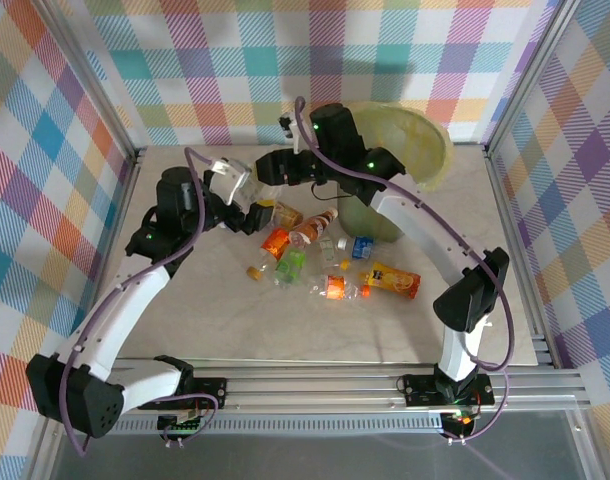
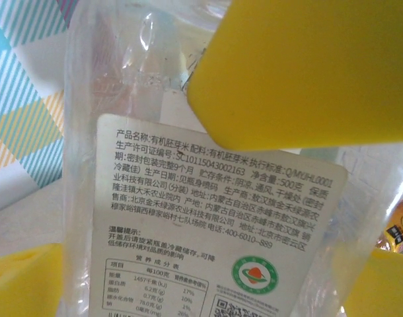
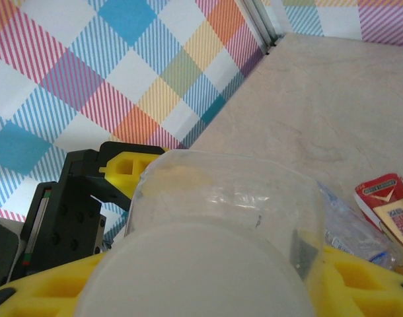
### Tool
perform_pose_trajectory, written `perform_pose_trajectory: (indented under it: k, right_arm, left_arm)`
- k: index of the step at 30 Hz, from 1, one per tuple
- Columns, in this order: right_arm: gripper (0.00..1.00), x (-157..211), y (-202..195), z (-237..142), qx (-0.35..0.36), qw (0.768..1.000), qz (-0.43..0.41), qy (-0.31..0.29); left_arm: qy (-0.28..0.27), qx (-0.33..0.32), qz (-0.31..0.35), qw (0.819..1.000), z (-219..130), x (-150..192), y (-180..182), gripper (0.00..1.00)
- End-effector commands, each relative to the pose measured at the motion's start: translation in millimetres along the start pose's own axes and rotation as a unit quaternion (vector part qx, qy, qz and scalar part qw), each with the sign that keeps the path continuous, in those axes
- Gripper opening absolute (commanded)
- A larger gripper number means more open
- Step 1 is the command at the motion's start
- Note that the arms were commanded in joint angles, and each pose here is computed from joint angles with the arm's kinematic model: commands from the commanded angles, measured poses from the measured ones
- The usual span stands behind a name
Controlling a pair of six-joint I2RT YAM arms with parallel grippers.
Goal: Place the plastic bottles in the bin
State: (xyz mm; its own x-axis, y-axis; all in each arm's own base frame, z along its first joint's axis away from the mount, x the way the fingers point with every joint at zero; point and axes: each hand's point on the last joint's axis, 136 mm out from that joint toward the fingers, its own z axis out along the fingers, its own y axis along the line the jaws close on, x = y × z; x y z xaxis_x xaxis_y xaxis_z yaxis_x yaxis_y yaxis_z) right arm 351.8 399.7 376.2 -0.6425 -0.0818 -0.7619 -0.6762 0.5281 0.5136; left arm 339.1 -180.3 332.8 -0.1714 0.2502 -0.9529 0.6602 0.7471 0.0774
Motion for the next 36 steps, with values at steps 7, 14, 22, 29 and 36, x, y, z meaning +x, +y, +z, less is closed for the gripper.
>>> perform_pose_trajectory:
  k: [7, 14, 22, 29, 36]
  right_arm:
    - [0.18, -62, -3, -56, 0.109, 0.985, -0.113, -0.074]
    - [0.19, -98, -22, -100, 0.193, 0.962, -0.152, -0.120]
    - [0.19, -116, -103, -152, 0.343, 0.920, -0.139, -0.131]
    - [0.19, -89, -189, -175, 0.436, 0.895, -0.068, -0.068]
    - [0.19, -46, -252, -174, 0.492, 0.870, -0.017, 0.017]
  left_arm:
    - [-0.059, 0.000, 0.002, 0.998, -39, -33, -14, 1.00]
    - [-0.058, -0.027, -0.008, 0.998, -40, -33, -4, 1.00]
    - [-0.059, -0.051, -0.040, 0.996, -36, -34, 6, 1.00]
    - [-0.065, -0.117, -0.106, 0.985, -34, -33, 32, 1.00]
    - [-0.063, -0.221, -0.195, 0.954, -42, -14, 67, 1.00]
